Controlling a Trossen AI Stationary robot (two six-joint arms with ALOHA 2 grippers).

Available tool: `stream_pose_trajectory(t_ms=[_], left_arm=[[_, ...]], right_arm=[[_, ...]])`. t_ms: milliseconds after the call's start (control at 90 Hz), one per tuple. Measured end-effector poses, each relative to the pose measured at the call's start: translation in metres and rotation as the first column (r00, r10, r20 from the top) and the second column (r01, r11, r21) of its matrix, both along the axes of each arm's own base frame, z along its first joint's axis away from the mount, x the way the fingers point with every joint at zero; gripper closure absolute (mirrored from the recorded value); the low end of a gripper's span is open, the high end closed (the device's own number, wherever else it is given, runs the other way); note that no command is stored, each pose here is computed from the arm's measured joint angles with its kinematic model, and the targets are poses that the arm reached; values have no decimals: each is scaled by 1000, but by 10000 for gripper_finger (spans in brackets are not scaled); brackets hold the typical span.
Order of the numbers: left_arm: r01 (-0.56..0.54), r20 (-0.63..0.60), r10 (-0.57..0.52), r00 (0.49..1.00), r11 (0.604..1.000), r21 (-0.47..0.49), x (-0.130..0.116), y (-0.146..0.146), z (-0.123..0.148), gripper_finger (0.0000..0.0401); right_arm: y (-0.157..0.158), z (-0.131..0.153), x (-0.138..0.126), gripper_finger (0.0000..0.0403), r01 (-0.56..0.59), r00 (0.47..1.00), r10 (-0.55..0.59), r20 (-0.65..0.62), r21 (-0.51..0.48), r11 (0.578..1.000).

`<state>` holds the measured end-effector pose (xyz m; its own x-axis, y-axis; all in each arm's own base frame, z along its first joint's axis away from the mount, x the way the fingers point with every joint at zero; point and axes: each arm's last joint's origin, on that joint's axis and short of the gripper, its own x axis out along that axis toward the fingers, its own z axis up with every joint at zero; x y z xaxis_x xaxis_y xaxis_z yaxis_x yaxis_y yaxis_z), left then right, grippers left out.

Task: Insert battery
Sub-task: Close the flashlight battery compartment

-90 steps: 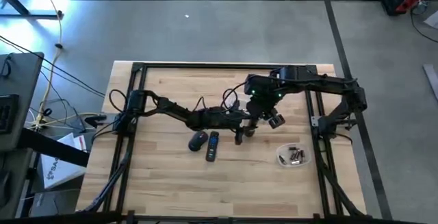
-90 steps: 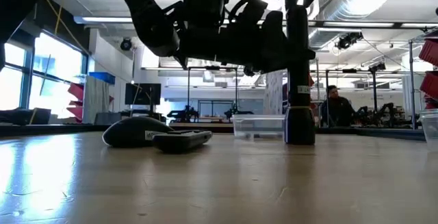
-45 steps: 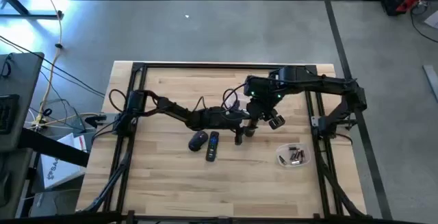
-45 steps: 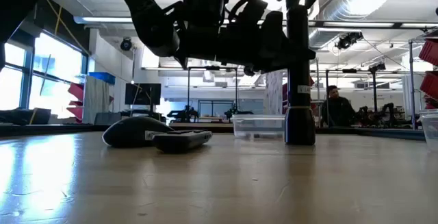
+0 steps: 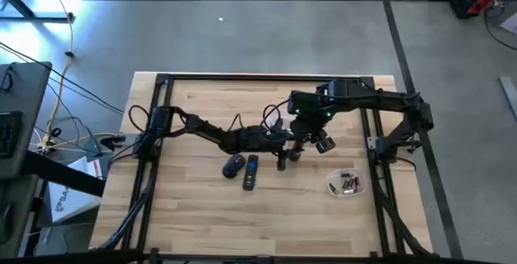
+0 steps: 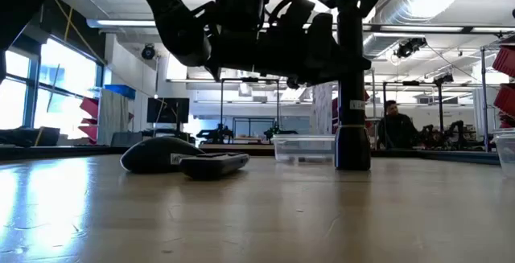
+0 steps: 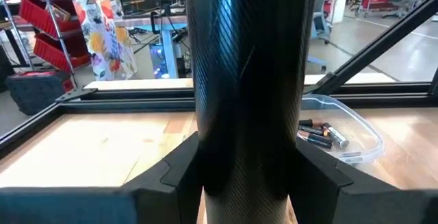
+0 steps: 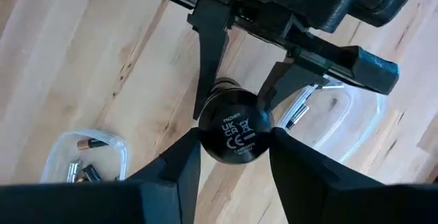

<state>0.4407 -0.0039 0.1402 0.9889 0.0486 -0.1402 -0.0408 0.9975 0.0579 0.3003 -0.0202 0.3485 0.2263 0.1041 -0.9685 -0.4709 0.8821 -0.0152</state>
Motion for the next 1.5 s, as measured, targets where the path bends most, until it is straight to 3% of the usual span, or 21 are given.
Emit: stream_pose_trajectory(t_ms=[378,933,1500], left_arm=[[-5,-1,5,1000,1000,-2,0,0,0,255],[-38,-1,38,999,999,-13,0,5,0,255],[-42,0,42,999,999,-15,0,6,0,255]], right_arm=[[0,-5,1,269,3,1000,-3,5,12,1000],[0,-11,1,269,187,982,-186,-34,29,982],[0,-13,-2,270,188,979,-185,-90,18,982]])
